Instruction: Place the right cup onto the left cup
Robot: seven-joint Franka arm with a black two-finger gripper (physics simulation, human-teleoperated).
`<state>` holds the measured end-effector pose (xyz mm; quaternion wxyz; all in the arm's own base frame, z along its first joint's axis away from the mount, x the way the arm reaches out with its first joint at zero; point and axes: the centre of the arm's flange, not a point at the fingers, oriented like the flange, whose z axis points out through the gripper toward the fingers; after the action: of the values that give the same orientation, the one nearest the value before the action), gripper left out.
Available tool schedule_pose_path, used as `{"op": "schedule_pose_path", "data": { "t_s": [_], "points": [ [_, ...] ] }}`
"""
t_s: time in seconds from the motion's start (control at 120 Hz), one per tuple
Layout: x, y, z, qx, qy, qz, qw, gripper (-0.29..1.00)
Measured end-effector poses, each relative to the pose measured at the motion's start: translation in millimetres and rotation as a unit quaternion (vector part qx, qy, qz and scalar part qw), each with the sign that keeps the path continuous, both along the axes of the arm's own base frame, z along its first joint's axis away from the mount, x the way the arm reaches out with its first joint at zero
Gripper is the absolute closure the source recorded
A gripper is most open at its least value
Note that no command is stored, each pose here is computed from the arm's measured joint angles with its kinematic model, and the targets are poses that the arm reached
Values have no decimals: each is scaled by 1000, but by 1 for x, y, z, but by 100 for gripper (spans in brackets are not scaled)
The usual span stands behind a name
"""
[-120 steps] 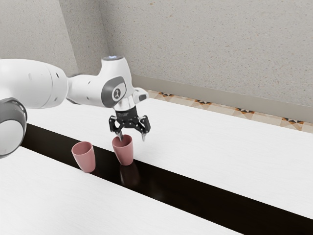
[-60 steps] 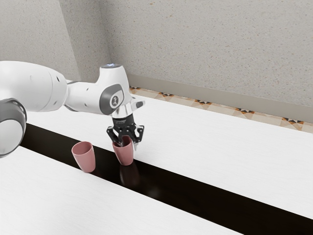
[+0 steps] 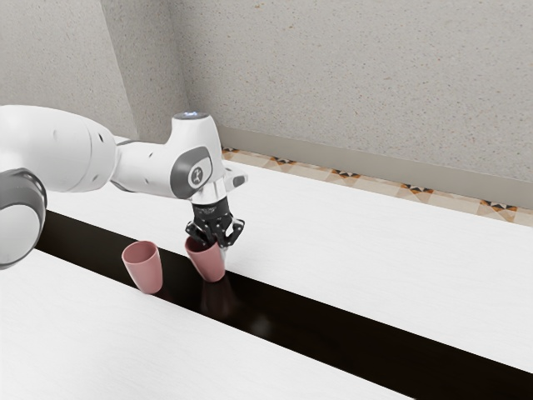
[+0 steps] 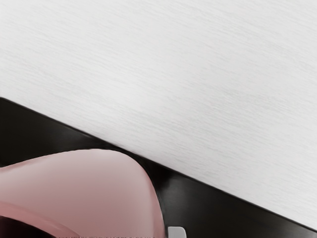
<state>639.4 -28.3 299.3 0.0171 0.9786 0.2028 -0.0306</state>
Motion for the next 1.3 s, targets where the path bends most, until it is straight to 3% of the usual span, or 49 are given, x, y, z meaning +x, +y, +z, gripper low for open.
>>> {"op": "schedule_pose_path", "data": {
  "t_s": [0.275,0.483,0.708,1.3],
  "points": [
    [-3,-18,51,9,-26,-14,1000,78],
    [-55,-4,142,42,-31,-23,998,78],
    [-63,77,136,75,7,49,996,78],
    [-55,96,97,82,36,93,992,78]
  ]
}}
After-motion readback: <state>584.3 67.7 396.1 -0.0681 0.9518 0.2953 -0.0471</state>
